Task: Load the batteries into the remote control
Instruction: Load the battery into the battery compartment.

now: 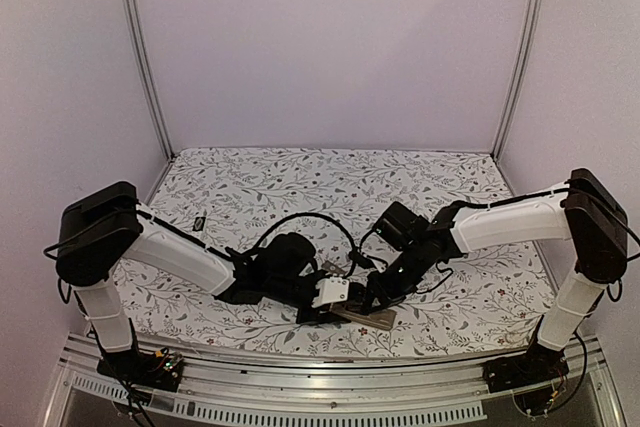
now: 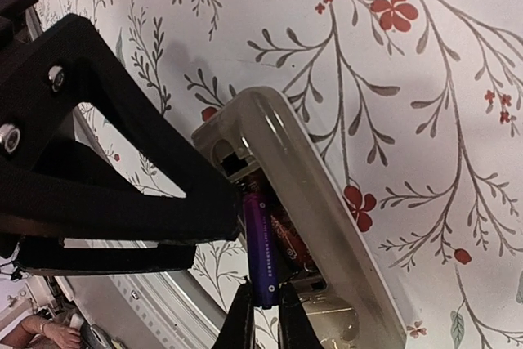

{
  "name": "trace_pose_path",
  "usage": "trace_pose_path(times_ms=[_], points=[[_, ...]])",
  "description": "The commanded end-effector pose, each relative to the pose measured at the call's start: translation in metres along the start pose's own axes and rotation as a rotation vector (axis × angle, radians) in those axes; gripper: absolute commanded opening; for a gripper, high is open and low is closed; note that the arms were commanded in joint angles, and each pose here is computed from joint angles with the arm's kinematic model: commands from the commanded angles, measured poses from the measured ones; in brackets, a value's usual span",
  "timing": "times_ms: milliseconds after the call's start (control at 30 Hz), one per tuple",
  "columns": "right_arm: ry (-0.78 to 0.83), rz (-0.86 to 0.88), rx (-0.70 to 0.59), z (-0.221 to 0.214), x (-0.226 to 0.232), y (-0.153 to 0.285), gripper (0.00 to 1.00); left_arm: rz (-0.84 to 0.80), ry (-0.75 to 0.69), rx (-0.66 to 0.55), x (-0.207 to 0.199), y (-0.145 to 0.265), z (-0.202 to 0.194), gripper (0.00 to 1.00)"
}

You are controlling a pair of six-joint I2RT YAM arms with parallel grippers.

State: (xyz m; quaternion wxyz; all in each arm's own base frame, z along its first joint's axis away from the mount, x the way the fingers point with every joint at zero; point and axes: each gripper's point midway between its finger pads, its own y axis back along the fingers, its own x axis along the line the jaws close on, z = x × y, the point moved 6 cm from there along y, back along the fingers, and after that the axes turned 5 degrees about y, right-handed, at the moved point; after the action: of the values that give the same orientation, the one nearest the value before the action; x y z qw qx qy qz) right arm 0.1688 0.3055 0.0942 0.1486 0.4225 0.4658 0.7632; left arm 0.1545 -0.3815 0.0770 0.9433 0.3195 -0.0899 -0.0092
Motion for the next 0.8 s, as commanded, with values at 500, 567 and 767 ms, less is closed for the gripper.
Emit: trace_pose_path(times_ms=[500,567,767], points=[[0.013,0.044,0.012,0.004,0.0016,-0.0141,0.0,-0.058,-0.007,-0.028,-0.0088,-0.0125,0.0005,0.4],[0.013,0.044,0.008,0.0045,0.0015,-0.0143,0.0,-0.064,-0.003,-0.034,-0.0094,-0.013,0.0005,0.39],[0.019,0.04,0.003,0.006,0.0005,-0.0164,0.0,-0.07,-0.004,-0.044,-0.0093,-0.0141,0.0008,0.38]])
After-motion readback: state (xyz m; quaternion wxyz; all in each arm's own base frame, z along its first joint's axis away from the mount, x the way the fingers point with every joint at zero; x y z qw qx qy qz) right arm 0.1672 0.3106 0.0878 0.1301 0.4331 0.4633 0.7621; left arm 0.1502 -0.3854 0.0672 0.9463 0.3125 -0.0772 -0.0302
